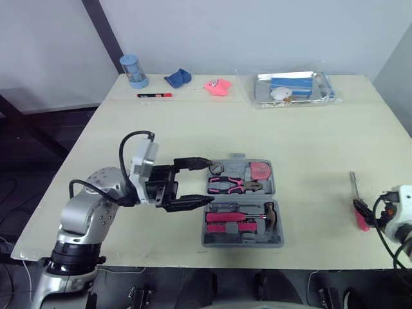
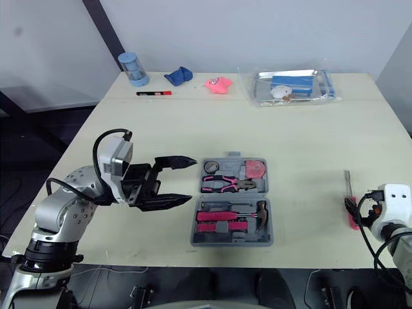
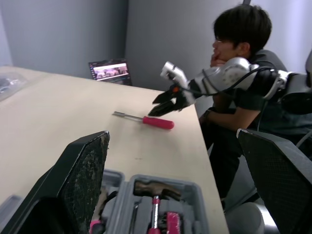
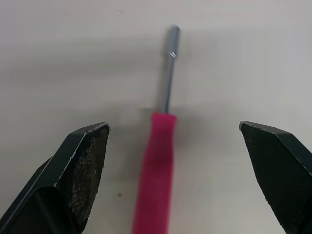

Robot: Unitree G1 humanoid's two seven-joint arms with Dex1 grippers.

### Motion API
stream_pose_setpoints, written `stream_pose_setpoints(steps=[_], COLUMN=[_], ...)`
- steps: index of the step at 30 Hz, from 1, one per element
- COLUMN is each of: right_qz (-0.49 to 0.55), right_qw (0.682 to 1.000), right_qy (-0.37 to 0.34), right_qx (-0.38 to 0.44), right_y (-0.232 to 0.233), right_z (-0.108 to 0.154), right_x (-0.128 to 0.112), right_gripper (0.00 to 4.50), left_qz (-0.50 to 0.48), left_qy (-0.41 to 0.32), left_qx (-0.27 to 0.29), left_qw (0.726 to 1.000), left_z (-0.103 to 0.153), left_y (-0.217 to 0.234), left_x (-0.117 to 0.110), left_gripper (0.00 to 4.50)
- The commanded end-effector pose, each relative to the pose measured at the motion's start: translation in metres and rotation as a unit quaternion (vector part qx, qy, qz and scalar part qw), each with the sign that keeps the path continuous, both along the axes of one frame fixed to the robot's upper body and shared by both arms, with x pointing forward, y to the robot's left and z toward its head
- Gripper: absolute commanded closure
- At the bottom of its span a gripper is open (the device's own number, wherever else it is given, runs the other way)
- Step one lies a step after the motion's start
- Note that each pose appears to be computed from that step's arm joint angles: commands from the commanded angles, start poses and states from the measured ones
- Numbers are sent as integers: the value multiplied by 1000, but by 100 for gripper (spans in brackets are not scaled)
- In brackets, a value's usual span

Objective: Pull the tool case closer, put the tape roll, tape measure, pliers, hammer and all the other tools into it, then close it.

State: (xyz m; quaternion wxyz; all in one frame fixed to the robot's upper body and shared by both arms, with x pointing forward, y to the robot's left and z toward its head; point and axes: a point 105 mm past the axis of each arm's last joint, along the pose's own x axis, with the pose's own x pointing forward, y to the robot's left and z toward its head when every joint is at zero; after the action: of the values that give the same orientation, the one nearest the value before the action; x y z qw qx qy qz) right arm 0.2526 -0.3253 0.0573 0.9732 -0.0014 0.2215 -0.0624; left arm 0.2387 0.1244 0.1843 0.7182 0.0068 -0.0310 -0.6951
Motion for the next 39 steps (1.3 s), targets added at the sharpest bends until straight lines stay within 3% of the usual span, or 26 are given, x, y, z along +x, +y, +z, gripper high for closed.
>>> stream_pose_setpoints(steps=[1,7,19,23,28,29,35,39], right_qz=[-8,-24,-9,-6,16,18,68,72], right_qw=[1000,999,1000,1000,1000,1000,997,996], right_qy=[-20,-16,-20,-22,-16,-17,-46,-40], right_qx=[-18,-21,-19,-20,-21,-20,4,20], right_y=[-3,-6,5,7,12,13,62,93], right_z=[3,-7,-7,-6,-7,-7,19,20], right_x=[9,21,19,22,24,24,11,-8], right_gripper=[0,0,0,103,355,383,392,392], left_qz=[-6,-1,11,11,13,13,18,16], left_qy=[-16,-18,-17,-14,-13,-12,-4,0], left_qx=[-5,1,2,4,7,7,13,19], left_qw=[1000,1000,1000,1000,1000,1000,1000,1000], left_z=[7,4,-3,-6,-9,-9,-14,-17], left_y=[-1,1,5,5,6,6,8,9], left_x=[-7,-9,-9,-8,-7,-7,-12,-14], left_gripper=[3,3,3,0,0,0,0,0])
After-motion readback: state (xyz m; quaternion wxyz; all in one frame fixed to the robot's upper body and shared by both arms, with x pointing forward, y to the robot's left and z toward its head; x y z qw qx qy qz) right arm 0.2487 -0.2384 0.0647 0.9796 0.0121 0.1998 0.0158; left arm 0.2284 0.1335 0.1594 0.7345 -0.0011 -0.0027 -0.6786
